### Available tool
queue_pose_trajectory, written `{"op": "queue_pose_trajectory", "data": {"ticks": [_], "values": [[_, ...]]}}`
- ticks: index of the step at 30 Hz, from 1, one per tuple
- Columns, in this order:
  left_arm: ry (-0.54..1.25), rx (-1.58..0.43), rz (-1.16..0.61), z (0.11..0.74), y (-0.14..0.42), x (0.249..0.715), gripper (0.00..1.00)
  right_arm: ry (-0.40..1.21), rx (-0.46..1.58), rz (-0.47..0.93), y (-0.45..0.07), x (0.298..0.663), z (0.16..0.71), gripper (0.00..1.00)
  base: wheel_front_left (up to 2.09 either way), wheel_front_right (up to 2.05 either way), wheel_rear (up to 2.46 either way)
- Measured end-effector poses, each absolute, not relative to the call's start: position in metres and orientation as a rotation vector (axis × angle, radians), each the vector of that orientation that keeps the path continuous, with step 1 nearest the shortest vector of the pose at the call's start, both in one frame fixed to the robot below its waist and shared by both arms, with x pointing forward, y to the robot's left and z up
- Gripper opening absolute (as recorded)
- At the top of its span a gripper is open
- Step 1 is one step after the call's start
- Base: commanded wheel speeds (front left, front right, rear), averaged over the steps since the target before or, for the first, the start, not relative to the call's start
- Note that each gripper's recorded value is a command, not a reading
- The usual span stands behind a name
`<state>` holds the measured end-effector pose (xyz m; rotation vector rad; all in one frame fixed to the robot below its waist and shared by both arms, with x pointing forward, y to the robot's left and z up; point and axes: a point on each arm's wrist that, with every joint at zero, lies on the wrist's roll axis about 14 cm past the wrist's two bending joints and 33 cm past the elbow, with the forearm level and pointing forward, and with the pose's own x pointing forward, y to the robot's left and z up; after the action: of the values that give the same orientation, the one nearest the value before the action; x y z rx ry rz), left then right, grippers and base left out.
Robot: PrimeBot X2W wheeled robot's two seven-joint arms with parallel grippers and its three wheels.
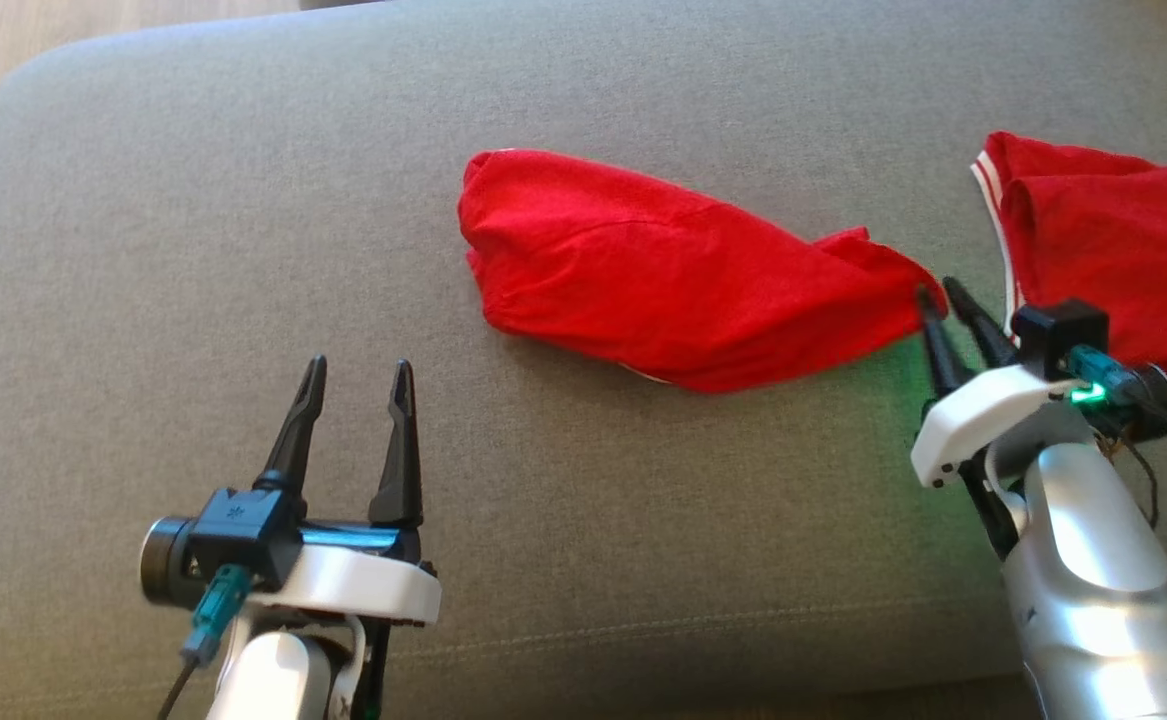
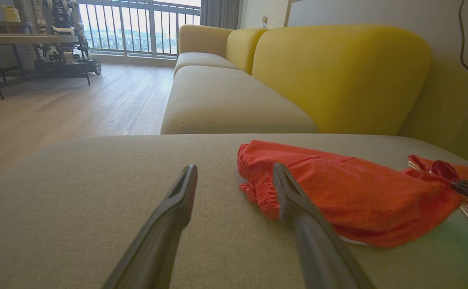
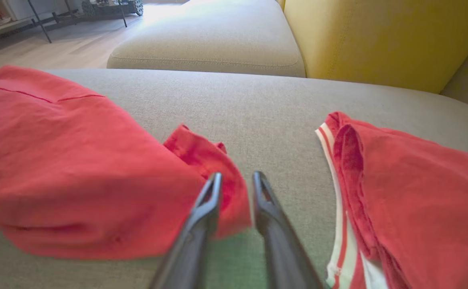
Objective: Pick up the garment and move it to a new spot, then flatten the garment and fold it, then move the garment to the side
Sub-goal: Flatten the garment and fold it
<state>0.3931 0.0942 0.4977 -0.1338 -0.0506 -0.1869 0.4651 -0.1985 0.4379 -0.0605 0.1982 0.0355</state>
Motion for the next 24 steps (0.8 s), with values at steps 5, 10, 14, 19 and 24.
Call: {"op": "queue_pose_trajectory", "data": {"ticks": [5, 10, 14, 19, 24], "values": [[-0.046, -0.131, -0.18, 0.496, 0.097, 0.394, 1.0, 0.134, -0.024, 0.128, -0.164, 0.478, 0.454, 1.0, 0.0, 0.0, 0.0], [-0.032, -0.127, -0.159, 0.492, 0.104, 0.39, 1.0, 0.153, 0.01, 0.287, -0.106, 0.484, 0.448, 1.0, 0.0, 0.0, 0.0], [-0.024, -0.13, -0.135, 0.49, 0.112, 0.385, 1.0, 0.201, 0.029, 0.4, -0.063, 0.495, 0.445, 1.0, 0.0, 0.0, 0.0], [-0.02, -0.13, -0.078, 0.49, 0.128, 0.381, 1.0, 0.335, -0.052, 0.508, -0.025, 0.506, 0.427, 0.28, 0.0, 0.0, 0.0], [-0.012, -0.138, -0.059, 0.487, 0.131, 0.381, 1.0, 0.375, -0.06, 0.549, -0.015, 0.497, 0.417, 0.0, 0.0, 0.0, 0.0]]}}
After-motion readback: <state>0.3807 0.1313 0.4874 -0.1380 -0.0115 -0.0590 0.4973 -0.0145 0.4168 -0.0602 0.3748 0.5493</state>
